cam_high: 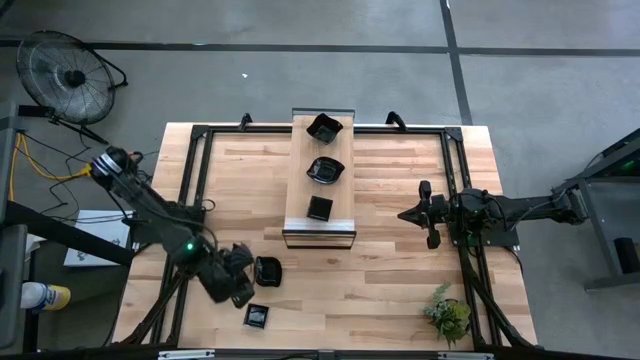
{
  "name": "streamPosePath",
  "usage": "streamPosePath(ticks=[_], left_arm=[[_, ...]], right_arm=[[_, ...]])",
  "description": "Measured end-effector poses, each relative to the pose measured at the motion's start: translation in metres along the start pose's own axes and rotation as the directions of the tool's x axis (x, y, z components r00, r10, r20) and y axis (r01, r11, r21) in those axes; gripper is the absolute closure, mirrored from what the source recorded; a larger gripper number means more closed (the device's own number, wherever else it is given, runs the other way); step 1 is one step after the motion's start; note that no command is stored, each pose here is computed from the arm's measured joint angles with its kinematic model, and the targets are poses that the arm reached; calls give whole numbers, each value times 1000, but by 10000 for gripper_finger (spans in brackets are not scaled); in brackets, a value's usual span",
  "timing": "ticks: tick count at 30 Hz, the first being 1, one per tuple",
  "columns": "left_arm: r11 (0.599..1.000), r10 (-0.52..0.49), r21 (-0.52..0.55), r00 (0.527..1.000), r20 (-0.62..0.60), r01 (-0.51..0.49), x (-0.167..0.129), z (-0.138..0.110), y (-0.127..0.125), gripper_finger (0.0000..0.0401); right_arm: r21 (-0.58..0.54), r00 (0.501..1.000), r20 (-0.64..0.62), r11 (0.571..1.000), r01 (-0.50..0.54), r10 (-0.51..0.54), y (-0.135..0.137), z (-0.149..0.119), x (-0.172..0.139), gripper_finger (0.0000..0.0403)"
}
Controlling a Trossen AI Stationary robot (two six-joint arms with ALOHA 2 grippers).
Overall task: Pick & Place Mini shaped plates
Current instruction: Stack the square-shaped plate on top of the stacked square-shaped plates on the shelf
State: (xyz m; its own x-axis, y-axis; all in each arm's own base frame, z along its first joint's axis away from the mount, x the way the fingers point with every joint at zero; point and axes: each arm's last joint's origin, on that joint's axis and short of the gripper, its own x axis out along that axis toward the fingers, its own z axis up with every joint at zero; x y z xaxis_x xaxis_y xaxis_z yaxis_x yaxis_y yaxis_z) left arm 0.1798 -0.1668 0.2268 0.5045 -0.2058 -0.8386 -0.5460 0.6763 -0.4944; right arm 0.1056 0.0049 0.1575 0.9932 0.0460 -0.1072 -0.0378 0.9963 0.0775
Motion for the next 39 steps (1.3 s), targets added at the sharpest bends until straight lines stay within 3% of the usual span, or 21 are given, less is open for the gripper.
streamPosePath(ticks=[7,11,22,34,39], left_arm=[[999,-20,-32,1000,24,21,14,-25,-8,318],[992,-2,-123,1000,2,2,21,-36,-8,318],[986,-64,-157,998,1,63,43,-48,-19,318],[991,0,-130,1000,-26,-4,34,-57,-63,318],[987,-83,-134,994,75,92,29,-61,-88,318]], right_arm=[[0,1000,0,1000,0,0,0,0,0,398],[0,1000,0,1000,0,0,0,0,0,398],[0,1000,0,1000,0,0,0,0,0,398],[0,1000,0,1000,0,0,0,0,0,398],[0,1000,-1,1000,0,0,0,0,0,398]])
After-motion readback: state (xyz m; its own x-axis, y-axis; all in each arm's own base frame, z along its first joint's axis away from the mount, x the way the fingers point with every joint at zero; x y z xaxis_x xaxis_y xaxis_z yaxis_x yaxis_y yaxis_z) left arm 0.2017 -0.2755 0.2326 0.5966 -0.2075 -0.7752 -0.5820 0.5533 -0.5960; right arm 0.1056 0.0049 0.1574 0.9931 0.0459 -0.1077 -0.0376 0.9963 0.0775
